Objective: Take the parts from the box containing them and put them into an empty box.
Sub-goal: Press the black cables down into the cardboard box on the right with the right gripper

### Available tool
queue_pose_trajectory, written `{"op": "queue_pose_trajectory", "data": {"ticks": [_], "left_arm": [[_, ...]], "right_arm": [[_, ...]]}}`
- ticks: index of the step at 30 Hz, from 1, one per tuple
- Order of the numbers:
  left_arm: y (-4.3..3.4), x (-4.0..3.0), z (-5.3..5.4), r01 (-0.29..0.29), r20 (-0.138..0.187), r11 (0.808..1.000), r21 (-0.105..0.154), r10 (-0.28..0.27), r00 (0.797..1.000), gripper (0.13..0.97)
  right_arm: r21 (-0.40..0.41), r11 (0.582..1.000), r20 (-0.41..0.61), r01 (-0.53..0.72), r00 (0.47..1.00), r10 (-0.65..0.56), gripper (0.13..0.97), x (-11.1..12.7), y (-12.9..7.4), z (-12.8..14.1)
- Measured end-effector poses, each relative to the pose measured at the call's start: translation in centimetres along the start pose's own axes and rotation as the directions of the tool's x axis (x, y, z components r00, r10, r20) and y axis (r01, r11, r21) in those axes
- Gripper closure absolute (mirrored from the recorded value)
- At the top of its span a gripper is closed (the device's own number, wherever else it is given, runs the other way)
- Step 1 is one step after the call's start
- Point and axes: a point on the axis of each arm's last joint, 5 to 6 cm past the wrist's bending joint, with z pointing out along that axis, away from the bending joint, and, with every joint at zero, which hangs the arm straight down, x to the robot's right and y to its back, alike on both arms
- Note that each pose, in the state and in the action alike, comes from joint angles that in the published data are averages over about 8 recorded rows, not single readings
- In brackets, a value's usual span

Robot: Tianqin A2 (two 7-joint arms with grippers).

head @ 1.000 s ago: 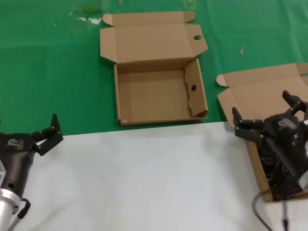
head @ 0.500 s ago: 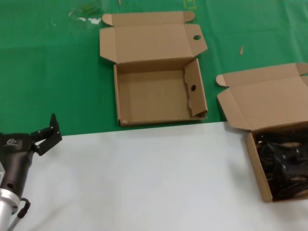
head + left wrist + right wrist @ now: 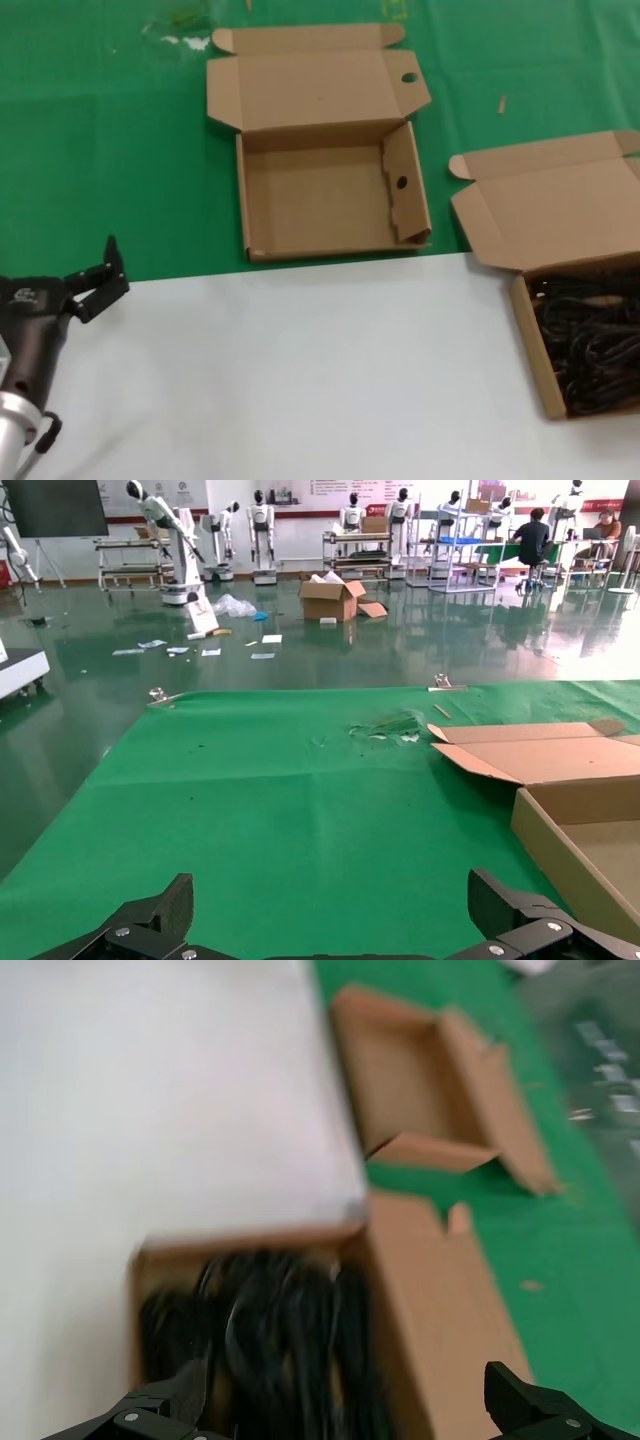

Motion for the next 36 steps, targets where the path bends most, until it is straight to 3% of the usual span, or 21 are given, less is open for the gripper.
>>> {"op": "queue_pose_trajectory", "data": {"ticks": [5,11,22,36], "left_arm": [[0.00,0.00,0.0,0.000,0.000,1.000,0.000,0.000,1.000,0.132],[0.00,0.00,0.0,0.000,0.000,1.000,0.000,0.000,1.000,0.132],[0.00,0.00,0.0,0.000,0.000,1.000,0.000,0.000,1.000,0.132],[0.00,0.00,0.0,0.000,0.000,1.000,0.000,0.000,1.000,0.132]], "right_arm": [[-0.049,0.993,0.071,0.112,0.992,-0.108,0.130,1.5,1.4,0.3],[-0.079,0.982,0.089,0.169,0.983,-0.162,0.130,2.3,2.1,1.9],[-0.097,0.977,0.090,0.190,0.979,-0.181,0.136,2.7,2.9,5.1],[-0.102,0.979,0.089,0.178,0.981,-0.170,0.233,3.0,3.2,6.5]]}}
